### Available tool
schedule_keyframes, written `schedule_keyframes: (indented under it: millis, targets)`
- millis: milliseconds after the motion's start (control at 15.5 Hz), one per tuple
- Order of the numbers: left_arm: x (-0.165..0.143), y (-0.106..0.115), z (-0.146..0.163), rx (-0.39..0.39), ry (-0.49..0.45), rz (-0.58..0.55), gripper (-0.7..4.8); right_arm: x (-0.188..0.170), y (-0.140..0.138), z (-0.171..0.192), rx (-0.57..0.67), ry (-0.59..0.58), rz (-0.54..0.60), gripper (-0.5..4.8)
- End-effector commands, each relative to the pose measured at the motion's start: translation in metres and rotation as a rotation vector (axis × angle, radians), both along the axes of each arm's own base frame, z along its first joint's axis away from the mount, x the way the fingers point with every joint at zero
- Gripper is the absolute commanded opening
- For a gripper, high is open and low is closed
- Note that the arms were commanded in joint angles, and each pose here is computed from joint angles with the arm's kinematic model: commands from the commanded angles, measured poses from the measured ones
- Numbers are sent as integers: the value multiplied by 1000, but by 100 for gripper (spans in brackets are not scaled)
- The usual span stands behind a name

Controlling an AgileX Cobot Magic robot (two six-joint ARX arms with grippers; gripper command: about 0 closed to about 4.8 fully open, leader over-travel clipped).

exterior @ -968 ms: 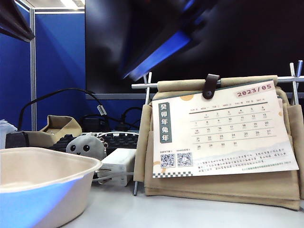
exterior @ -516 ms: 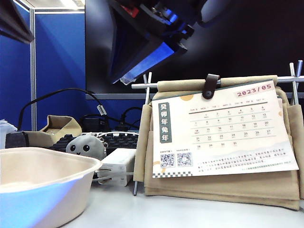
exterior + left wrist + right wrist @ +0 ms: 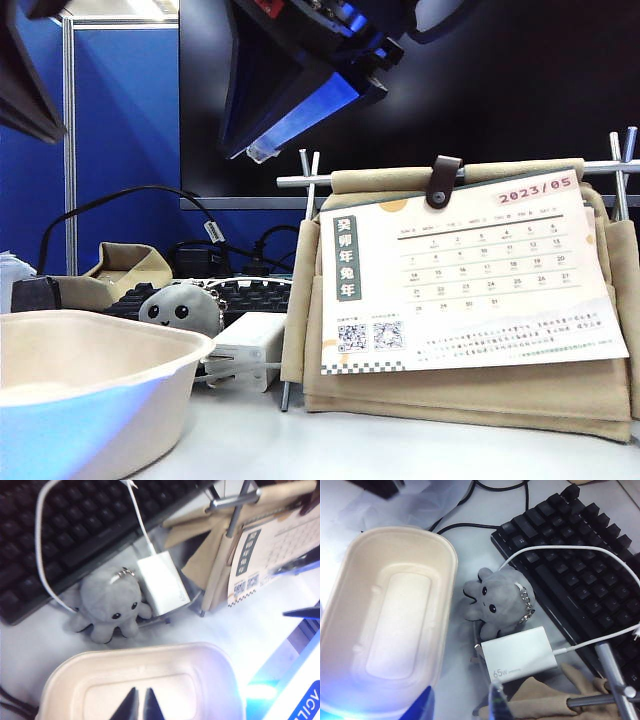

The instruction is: Identity fluffy octopus among items on the table, put them into the paper lunch box.

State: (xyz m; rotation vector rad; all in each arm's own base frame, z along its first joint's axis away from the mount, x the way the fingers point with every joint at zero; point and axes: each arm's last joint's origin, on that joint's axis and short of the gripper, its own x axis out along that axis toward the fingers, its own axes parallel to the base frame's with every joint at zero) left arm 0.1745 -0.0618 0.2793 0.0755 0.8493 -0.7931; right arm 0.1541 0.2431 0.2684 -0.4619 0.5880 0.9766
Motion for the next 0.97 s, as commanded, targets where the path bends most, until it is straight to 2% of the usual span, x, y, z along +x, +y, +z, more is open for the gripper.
schedule_keyframes:
  millis: [65,194,387,775,968]
  targets:
    - [12,-5,-6,-41,5,-77,40,1,1,4,25,-18,2,148]
    - [20,-9,-13,-83,30,-133,129,1,1,4,26,-18,2,148]
    - [36,-21,-26,-89,41,-166,133,1,1,4,26,-18,2,148]
    - [58,-27,-50,-74,101,-162,135,0,1,4,27,-16,4,148]
    - [65,-29,-53,-80,73,-163,134,0,1,4,27,-16,4,148]
